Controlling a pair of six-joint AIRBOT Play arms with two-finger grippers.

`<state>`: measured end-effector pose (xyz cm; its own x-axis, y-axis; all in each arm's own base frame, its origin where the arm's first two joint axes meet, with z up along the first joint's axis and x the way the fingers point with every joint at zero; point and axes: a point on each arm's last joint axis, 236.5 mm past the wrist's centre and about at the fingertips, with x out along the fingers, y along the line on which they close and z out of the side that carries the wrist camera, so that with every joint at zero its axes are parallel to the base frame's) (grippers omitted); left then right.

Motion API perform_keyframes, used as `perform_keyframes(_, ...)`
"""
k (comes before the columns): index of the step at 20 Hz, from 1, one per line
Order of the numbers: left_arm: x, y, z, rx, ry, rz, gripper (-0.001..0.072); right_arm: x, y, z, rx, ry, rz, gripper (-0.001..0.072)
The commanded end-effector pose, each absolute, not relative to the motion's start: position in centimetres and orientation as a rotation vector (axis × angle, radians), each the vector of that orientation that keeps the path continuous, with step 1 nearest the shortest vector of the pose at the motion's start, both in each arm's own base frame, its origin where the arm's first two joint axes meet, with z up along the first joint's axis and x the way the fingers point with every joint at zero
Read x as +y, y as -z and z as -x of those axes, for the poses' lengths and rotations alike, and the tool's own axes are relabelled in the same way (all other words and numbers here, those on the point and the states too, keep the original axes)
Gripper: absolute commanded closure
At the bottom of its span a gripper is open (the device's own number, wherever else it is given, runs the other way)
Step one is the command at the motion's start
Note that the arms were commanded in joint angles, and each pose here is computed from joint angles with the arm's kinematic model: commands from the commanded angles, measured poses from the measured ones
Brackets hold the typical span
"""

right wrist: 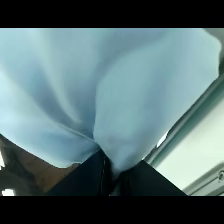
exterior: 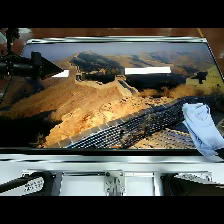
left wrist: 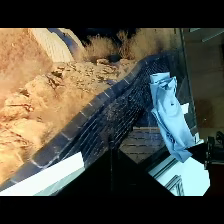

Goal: Fold the shirts.

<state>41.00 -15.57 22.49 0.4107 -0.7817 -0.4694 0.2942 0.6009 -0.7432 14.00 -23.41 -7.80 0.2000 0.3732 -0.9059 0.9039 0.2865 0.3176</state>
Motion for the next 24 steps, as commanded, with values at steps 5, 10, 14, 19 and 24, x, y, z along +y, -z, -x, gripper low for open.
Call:
perform_keyframes(5, -15.5, -22.5, -41.1, 0.890, 0.746, 0.590, 0.0671, -22.6, 7.6, -10.7, 1.412, 0.667, -1.138, 0.0029)
perform_keyframes(10, -15.1, -22.6, -42.1, 0.824, 0.748, 0.512, 0.0672, -24.0, 0.5, -11.6, 1.252, 0.771, -1.061, 0.0025)
perform_keyframes(14, -12.0, -16.1, -43.7, 0.930, 0.498, 0.190, 0.0676, -26.0, -13.5, -23.2, 0.735, 0.641, -0.723, 0.0026)
perform_keyframes(19, -13.0, -6.9, -42.1, 1.193, 0.286, -0.242, 0.0192, -11.6, -12.9, -31.5, 0.984, 0.298, -0.390, 0.0026)
perform_keyframes(24, -15.1, -3.5, -39.5, 1.351, 0.316, -0.250, -0.0003, -3.9, -7.3, -32.0, 1.277, 0.103, -0.252, 0.0025)
